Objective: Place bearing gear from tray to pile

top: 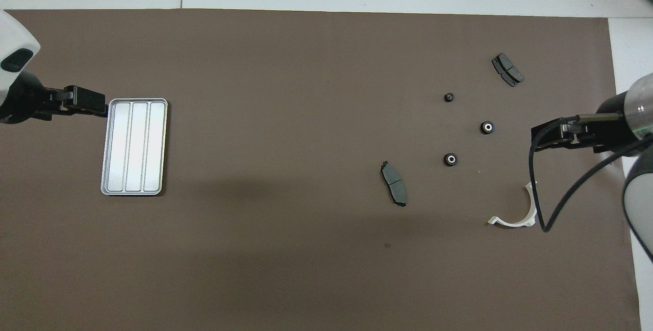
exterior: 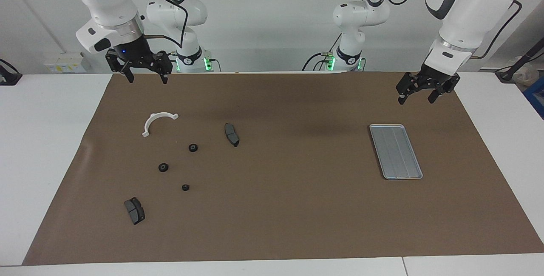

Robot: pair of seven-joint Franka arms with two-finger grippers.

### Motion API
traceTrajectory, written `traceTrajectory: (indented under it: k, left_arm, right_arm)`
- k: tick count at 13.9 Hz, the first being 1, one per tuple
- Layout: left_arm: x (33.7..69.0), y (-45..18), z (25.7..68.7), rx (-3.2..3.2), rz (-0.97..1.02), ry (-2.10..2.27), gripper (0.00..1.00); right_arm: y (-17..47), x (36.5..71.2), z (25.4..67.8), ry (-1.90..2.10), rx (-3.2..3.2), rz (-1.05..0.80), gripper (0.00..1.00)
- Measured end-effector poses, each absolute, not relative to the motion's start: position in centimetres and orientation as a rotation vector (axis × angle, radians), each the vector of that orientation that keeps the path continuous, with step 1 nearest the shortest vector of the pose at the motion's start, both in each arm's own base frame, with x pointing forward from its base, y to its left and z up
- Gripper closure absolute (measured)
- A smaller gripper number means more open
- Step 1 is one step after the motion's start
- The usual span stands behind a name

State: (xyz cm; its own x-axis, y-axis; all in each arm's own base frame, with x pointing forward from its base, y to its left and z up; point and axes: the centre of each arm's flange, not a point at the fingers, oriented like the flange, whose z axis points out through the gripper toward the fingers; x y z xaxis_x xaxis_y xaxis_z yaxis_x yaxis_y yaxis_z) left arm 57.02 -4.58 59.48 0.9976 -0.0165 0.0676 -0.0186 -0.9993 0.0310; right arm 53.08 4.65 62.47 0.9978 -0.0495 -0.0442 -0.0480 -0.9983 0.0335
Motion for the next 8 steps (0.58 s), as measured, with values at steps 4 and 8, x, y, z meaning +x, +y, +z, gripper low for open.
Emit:
traceTrajectory:
  k: [4, 8]
  left_arm:
    - [57.02, -4.59, 59.48, 3.108, 0.105, -0.028, 0.0]
    - [57.02, -4.6, 59.48, 3.108, 0.105, -0.028, 0.0]
  right_arm:
    - [4.09, 52.82, 62.65, -0.093, 3.11, -0.067, 0.0]
    - [3.95, 52.83, 62.63, -0.098, 3.11, -0.068, 0.0]
